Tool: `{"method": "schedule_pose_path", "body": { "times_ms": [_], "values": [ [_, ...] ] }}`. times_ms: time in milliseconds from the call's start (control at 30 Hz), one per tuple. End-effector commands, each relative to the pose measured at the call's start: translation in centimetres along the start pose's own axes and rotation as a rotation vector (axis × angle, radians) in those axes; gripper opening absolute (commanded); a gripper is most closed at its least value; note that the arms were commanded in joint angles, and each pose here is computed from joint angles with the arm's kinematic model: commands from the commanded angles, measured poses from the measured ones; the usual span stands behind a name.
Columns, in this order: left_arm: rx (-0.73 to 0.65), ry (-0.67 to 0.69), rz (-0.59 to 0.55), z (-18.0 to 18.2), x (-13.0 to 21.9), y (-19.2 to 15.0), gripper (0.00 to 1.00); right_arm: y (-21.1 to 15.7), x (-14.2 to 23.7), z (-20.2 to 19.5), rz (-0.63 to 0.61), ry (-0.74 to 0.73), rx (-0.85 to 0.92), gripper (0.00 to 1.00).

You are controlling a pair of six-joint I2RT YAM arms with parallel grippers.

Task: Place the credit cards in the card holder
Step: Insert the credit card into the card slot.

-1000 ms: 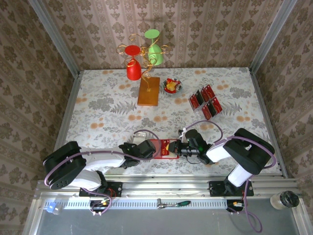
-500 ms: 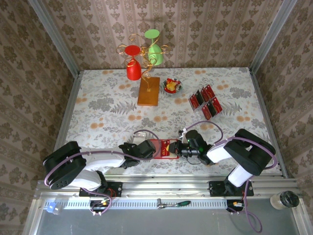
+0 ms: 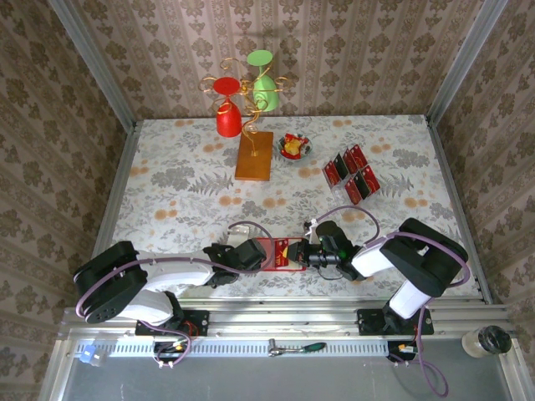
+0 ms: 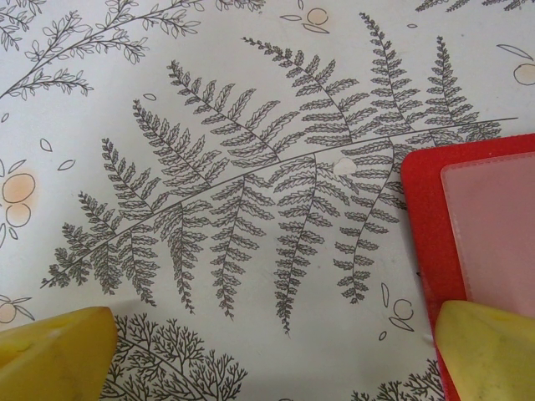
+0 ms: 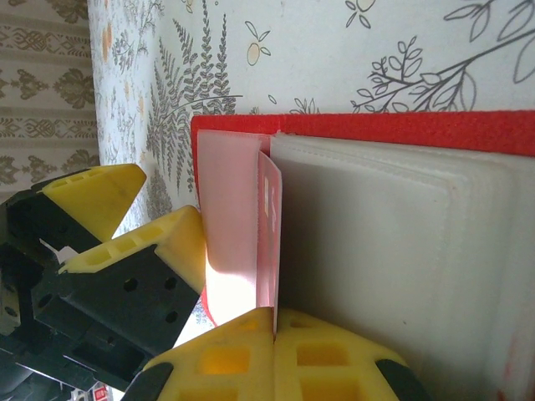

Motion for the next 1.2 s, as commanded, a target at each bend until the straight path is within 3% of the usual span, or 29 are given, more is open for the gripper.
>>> {"method": "schedule_pose_path", "body": {
  "times_ms": [0, 100, 267, 500, 900, 1167],
  "values": [
    [-0.029, 0.021, 0.041, 0.3, -0.6, -1.7, 1.0, -1.6, -0.3, -3.8, 0.056, -0.138, -0.044, 0.0],
    [-0.026, 0.02, 0.039, 0.3, -0.6, -1.6, 1.0, -1.7, -0.5, -3.7, 0.075, -0.136, -0.043, 0.03],
    [-0.024, 0.02, 0.041, 0.3, -0.6, -1.7, 1.0, -1.6, -0.2, -2.7, 0.083, -0.159, -0.005, 0.35],
    [-0.018, 0.017, 0.038, 0.3, -0.7, -1.9, 1.0, -1.0, 0.5, -0.9, 0.081, -0.199, 0.064, 0.56],
    [-0.011, 0.014, 0.032, 0.4, -0.8, -2.1, 1.0, -0.4, 0.9, 0.6, 0.092, -0.248, 0.135, 0.61],
    [-0.01, 0.012, 0.031, 0.4, -0.9, -2.1, 1.0, 0.5, 1.8, 0.9, 0.063, -0.287, 0.17, 0.6]
  ]
}}
Point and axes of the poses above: each hand's point on the last joint's axis, 136 mm out from that joint toward the fingers, its own x axis back along the fingers, its own z axis along the line the jaws close on, y = z × x, the point moved 1 cm from there along x, back along the fingers, and after that the axes turned 13 degrees about -x, right-handed, at the moved point
